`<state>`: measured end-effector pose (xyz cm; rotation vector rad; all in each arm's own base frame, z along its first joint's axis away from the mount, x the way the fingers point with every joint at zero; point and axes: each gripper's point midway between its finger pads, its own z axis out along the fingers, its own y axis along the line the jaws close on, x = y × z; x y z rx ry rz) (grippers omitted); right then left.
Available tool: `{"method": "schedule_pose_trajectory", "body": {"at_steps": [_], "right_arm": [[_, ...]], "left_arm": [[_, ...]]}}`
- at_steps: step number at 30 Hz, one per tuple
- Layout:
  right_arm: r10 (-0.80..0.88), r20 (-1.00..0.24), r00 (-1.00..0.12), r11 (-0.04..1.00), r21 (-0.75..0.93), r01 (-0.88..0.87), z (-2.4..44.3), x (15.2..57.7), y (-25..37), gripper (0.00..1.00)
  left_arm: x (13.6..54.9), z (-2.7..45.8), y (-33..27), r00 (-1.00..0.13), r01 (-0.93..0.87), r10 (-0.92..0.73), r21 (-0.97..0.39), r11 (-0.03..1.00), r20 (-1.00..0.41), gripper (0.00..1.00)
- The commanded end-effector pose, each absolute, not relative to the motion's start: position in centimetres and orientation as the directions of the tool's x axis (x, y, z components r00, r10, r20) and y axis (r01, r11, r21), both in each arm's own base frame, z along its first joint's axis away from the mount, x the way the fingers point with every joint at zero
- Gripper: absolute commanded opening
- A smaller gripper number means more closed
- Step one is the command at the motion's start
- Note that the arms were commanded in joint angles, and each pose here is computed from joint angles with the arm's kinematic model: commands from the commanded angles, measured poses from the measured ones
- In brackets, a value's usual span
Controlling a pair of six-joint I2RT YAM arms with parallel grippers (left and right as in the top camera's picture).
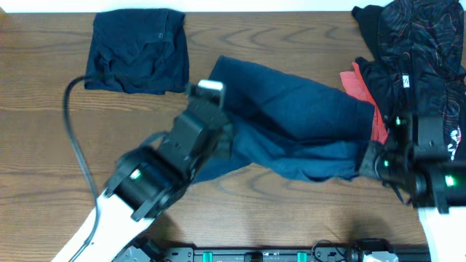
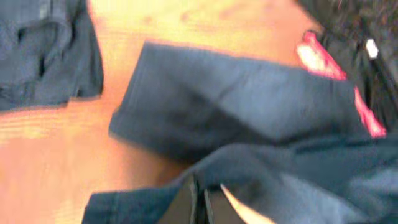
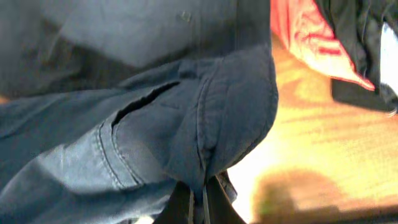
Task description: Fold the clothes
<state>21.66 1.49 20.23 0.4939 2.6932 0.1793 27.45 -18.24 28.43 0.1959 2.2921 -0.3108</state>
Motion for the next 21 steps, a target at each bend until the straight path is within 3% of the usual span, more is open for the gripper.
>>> {"method": "schedule_pose_trajectory", "body": {"at_steps": [1,11,21], "right_arm": [[0.408,-0.370,-0.835,0.913,0.159,0.376,19.8,23.6,-0.4,0.01],[0.417,-0.446,-0.792,0.907,0.149,0.393,17.4,31.4,-4.1,0.01],[0.406,-0.450,-0.795,0.912,0.142,0.385,12.5,37.2,-5.1,0.01]], "left_arm": [[30.7,28.3,-17.7,-0.634,0.204,0.061,-0.090,0.975,-0.771,0.06],[39.8,24.0,-13.7,-0.638,-0.009,-0.072,-0.087,0.996,-0.767,0.06],[44.7,20.5,-15.1,-0.616,0.009,-0.065,-0.090,0.996,-0.785,0.06]]}}
